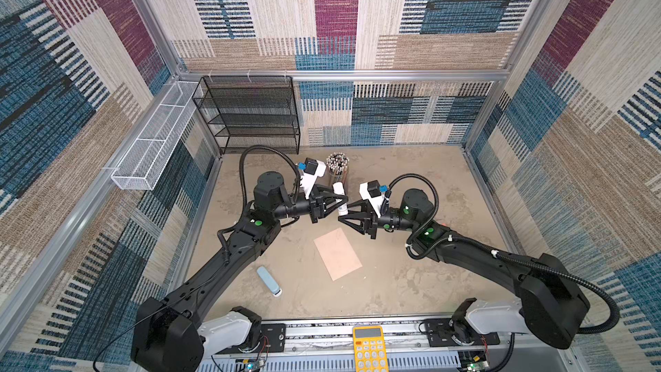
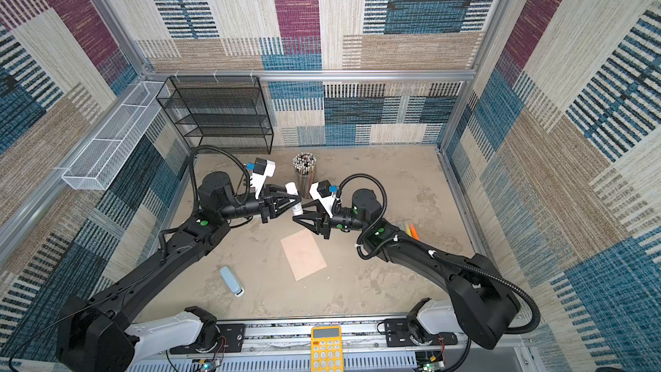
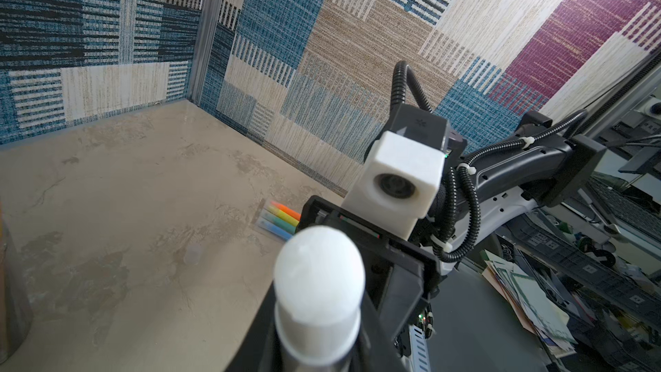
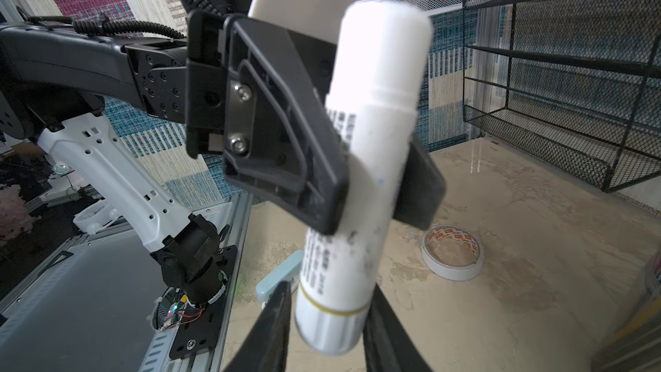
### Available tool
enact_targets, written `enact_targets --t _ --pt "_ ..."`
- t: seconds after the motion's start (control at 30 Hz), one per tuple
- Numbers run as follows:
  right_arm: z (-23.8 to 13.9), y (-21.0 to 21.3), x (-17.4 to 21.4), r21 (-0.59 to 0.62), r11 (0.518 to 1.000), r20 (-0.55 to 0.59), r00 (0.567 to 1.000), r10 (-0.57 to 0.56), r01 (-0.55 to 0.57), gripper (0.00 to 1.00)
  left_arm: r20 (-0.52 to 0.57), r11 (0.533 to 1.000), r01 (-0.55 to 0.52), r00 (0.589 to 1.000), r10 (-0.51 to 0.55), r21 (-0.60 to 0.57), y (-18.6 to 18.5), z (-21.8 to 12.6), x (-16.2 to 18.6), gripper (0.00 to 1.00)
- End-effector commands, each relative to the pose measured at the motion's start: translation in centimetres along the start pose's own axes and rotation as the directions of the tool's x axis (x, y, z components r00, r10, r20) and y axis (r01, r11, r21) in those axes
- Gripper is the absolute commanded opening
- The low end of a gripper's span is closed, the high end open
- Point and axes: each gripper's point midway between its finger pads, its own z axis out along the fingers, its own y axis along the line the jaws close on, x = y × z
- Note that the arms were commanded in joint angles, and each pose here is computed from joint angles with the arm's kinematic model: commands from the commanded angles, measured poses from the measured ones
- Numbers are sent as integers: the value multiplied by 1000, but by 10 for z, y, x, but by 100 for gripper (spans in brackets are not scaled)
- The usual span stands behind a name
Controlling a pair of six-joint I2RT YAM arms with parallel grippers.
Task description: Place the letter into the envelope and seal it
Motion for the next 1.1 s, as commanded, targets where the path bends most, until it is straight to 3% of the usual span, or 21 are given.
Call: enact_targets --t 0.0,0.27,0.43,0.6,0.8,1.07 --pt "2 5 -9 -29 1000 22 1000 1 -1 35 12 999 -53 999 53 -7 -2 0 -2 5" --pt "4 2 -6 -26 999 13 999 32 -32 22 9 998 -66 998 66 -18 -1 0 -1 5" --pt "5 -1 -10 -14 999 27 998 50 -49 21 -8 997 -67 998 67 -40 5 2 5 5" --pt "8 -11 -19 33 994 50 994 100 -102 20 -1 985 -59 998 60 -164 26 1 11 4" --pt "4 -44 -33 234 945 162 968 193 -227 15 66 918 -52 994 85 -393 60 -15 10 1" --pt "16 -38 -40 417 898 191 980 64 -140 16 84 913 -13 995 52 -408 69 -5 10 0"
